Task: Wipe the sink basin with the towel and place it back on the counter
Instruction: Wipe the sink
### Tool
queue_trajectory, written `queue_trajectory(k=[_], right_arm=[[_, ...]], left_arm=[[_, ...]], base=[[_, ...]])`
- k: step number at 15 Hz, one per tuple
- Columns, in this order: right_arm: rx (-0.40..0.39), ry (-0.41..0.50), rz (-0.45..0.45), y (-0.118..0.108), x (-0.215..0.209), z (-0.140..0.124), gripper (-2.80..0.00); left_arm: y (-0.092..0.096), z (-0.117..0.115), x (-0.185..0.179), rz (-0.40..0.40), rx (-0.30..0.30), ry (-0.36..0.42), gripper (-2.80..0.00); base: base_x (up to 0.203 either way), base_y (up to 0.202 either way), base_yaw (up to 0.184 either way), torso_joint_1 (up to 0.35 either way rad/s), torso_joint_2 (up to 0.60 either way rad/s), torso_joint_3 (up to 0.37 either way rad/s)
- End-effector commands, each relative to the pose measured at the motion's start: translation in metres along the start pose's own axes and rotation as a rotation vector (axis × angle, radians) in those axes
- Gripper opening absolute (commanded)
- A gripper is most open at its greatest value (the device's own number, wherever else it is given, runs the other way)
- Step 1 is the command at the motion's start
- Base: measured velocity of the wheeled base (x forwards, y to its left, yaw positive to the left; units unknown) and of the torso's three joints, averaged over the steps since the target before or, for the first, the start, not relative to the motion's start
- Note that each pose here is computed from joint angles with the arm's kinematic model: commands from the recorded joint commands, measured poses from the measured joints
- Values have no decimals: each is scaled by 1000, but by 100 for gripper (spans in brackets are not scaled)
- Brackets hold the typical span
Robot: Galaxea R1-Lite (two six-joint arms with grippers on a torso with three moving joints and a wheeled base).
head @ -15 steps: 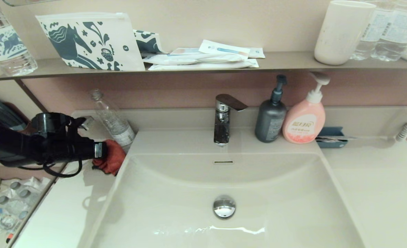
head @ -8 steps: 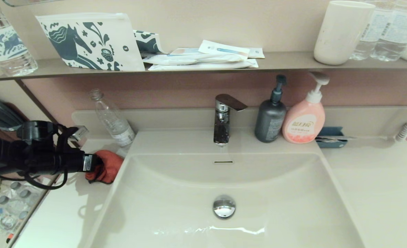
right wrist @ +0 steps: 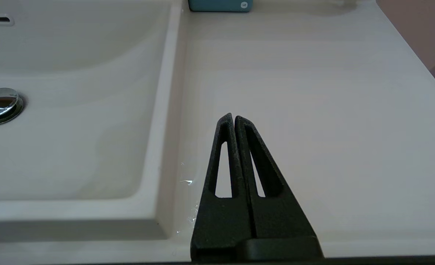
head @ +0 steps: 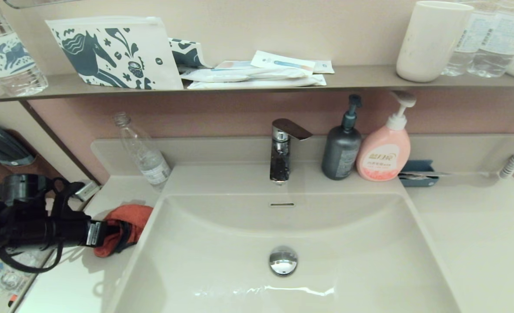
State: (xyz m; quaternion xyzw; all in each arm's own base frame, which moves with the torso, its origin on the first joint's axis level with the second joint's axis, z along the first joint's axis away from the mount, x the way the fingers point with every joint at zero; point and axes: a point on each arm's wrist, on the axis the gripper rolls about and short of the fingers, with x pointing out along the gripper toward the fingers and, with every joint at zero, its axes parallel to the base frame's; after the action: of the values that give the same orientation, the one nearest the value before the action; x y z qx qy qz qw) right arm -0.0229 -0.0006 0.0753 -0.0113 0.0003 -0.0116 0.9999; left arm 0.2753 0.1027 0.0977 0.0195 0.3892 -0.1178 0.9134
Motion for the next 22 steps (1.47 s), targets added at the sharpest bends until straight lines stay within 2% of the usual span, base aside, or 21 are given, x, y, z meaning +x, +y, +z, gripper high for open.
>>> queue_trajectory(k=[1, 3, 6, 10, 13, 16, 17, 22], right_arm=[[0, 1, 0, 0, 0, 0, -280], [0, 1, 0, 0, 0, 0, -280], [0, 1, 0, 0, 0, 0, -280], [0, 0, 0, 0, 0, 0, -280], [0, 1, 0, 0, 0, 0, -280], [0, 0, 0, 0, 0, 0, -280], [0, 1, 0, 0, 0, 0, -280], [0, 1, 0, 0, 0, 0, -280]], left_arm=[[-2, -15, -13, 14, -6, 12, -280], [1, -27, -22, 16, 13, 15, -280], [3, -38, -33, 31, 1, 13, -280], [-6, -47, -43, 36, -8, 11, -280], [-23, -42, -42, -36, 14, -17, -280], [-45, -29, -35, -101, -61, -23, -280], [-49, -27, -29, -109, -58, -17, -280], [-42, -21, -1, -85, -16, -42, -280]], base=[[0, 0, 0, 0, 0, 0], [0, 0, 0, 0, 0, 0], [0, 0, 0, 0, 0, 0], [0, 0, 0, 0, 0, 0], [0, 0, 0, 0, 0, 0], [0, 0, 0, 0, 0, 0], [0, 0, 0, 0, 0, 0], [0, 0, 0, 0, 0, 0]])
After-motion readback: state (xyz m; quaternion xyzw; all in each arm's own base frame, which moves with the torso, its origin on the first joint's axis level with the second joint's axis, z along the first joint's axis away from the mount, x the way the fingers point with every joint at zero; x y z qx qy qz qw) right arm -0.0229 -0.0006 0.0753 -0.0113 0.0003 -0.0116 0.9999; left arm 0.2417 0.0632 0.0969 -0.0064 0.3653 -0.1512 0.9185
